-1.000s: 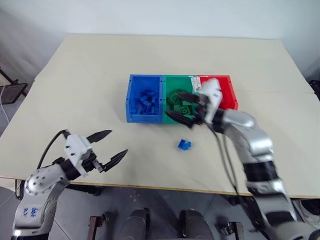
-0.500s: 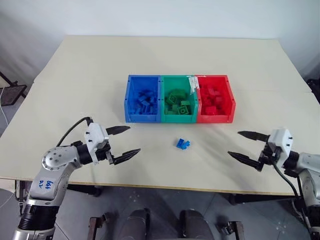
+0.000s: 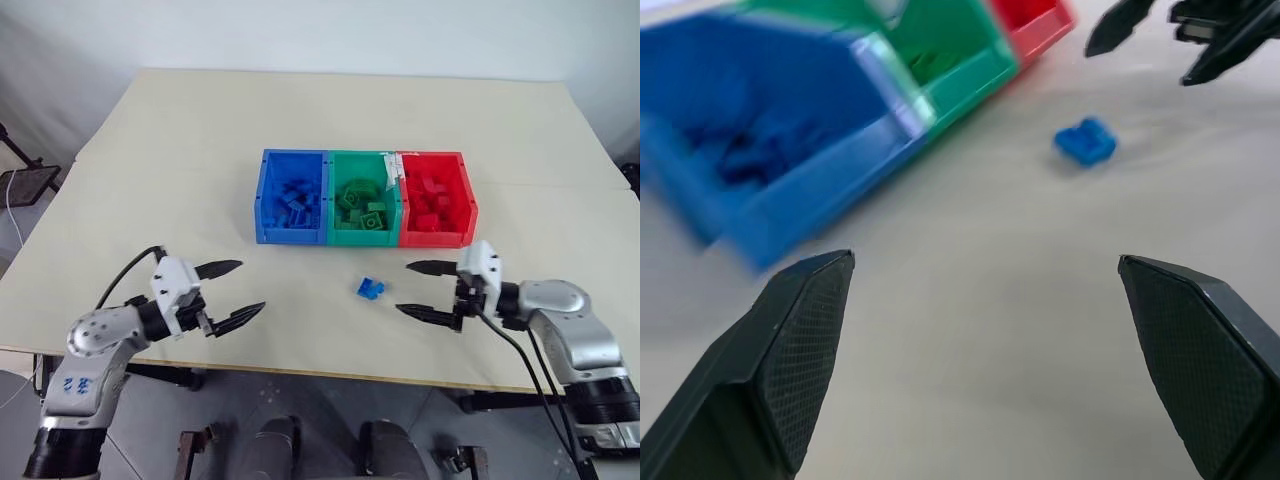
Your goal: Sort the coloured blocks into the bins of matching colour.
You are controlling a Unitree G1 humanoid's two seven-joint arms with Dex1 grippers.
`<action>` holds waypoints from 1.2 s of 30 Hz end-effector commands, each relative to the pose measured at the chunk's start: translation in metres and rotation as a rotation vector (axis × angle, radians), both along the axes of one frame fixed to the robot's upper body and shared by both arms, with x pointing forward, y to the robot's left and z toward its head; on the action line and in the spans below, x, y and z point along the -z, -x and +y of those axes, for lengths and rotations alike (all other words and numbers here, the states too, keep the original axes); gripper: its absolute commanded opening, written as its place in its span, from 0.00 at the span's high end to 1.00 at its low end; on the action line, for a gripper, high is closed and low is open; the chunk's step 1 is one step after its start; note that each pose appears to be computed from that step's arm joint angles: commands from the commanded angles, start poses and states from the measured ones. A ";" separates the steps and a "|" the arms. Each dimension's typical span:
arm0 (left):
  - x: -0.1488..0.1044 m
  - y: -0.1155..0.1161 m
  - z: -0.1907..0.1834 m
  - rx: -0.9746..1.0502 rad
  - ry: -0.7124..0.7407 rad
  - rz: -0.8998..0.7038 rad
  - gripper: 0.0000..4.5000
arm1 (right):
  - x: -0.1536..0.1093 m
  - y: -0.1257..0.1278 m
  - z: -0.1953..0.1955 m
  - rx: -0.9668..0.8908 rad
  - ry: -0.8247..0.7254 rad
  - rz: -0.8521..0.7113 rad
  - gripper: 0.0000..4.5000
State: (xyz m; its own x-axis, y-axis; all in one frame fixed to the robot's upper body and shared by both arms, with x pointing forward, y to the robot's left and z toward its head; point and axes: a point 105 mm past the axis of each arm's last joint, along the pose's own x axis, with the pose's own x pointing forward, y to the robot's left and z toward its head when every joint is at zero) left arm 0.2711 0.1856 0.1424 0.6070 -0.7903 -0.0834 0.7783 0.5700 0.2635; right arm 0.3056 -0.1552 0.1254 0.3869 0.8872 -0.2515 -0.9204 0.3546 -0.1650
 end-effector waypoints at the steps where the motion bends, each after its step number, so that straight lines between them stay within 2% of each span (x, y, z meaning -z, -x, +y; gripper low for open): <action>1: -0.017 0.010 -0.001 -0.012 -0.001 -0.075 0.00 | 0.015 -0.007 0.012 0.002 0.038 0.030 0.01; 8: -0.015 0.017 0.000 -0.042 0.004 -0.067 0.00 | 0.022 -0.011 0.024 -0.042 0.036 0.041 0.01; 12: -0.015 0.016 0.000 -0.047 0.007 -0.067 0.00 | 0.024 -0.012 0.032 -0.046 0.031 0.039 0.21; 18: -0.014 0.014 -0.001 -0.049 0.011 -0.066 0.00 | 0.024 -0.010 0.035 -0.047 0.032 0.039 0.67; 19: -0.014 0.014 -0.001 -0.049 0.011 -0.066 0.00 | 0.024 -0.009 0.033 -0.039 0.033 0.043 0.70; 23: -0.013 0.013 0.000 -0.058 0.018 -0.066 0.00 | 0.015 -0.013 0.022 -0.005 0.033 0.043 0.70; 27: -0.013 0.011 0.002 -0.081 0.039 -0.070 0.00 | -0.011 -0.007 0.020 -0.062 -0.031 0.014 0.70; 31: -0.018 0.010 0.007 -0.140 0.090 -0.081 0.00 | -0.049 -0.009 0.035 -0.095 -0.124 -0.011 0.70; 36: -0.019 0.011 0.021 -0.242 0.146 -0.087 0.00 | -0.096 -0.037 0.078 -0.074 -0.219 -0.065 0.70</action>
